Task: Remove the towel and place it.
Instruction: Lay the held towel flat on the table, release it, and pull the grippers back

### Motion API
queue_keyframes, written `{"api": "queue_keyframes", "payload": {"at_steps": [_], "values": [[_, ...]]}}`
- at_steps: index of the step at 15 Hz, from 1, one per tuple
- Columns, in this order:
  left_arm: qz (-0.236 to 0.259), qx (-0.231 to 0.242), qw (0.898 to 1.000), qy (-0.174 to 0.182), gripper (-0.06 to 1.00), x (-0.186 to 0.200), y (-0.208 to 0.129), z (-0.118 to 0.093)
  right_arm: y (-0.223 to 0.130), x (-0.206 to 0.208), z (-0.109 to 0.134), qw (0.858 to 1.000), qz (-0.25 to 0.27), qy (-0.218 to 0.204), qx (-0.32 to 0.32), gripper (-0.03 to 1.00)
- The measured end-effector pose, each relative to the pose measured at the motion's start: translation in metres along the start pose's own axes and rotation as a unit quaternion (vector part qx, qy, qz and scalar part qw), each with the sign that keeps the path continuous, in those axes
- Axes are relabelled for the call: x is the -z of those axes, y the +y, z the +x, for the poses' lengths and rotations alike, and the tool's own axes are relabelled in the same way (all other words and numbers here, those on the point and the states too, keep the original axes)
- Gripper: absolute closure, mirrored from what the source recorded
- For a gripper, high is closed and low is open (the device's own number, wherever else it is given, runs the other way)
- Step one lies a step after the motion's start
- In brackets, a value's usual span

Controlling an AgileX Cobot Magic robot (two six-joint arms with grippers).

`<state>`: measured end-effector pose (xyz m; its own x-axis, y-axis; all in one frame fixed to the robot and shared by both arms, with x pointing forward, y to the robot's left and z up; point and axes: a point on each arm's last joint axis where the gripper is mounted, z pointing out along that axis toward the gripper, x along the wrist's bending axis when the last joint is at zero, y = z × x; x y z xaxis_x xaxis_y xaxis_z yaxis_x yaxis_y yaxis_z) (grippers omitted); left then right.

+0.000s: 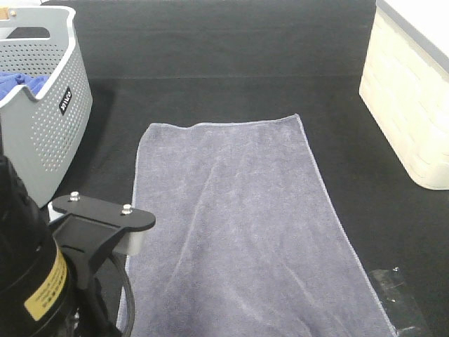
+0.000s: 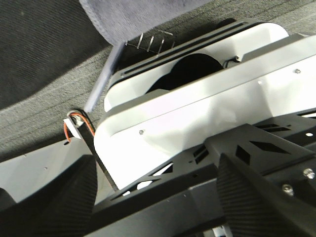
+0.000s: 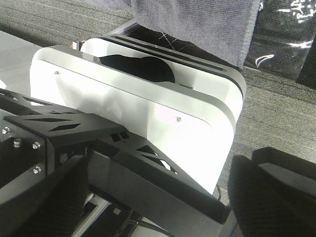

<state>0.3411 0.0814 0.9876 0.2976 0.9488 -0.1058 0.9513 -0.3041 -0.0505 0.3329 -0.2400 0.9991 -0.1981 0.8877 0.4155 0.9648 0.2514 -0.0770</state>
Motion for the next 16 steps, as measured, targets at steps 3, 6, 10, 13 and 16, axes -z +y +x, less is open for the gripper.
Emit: {"api": "queue_keyframes", "payload": {"at_steps": [3, 6, 10, 13, 16], "values": [[-0.014, 0.008, 1.000, 0.014, 0.28, 0.001, 0.009, 0.009, 0.010, 0.017, 0.006, 0.999, -0.040, -0.005, 0.015, 0.23], [-0.033, 0.039, 0.999, 0.016, 0.28, 0.005, 0.033, 0.035, 0.032, 0.043, 0.017, 0.993, -0.114, -0.011, 0.037, 0.30], [-0.141, 0.053, 0.988, -0.032, 0.28, 0.039, 0.082, 0.059, 0.068, 0.063, 0.023, 0.987, -0.152, -0.016, 0.042, 0.38], [-0.233, 0.061, 0.969, -0.048, 0.28, 0.080, 0.119, 0.085, 0.110, 0.074, 0.026, 0.986, -0.159, -0.019, 0.043, 0.43], [-0.265, 0.068, 0.961, -0.038, 0.28, 0.097, 0.155, 0.104, 0.151, 0.088, 0.029, 0.983, -0.172, -0.026, 0.053, 0.45]]}}
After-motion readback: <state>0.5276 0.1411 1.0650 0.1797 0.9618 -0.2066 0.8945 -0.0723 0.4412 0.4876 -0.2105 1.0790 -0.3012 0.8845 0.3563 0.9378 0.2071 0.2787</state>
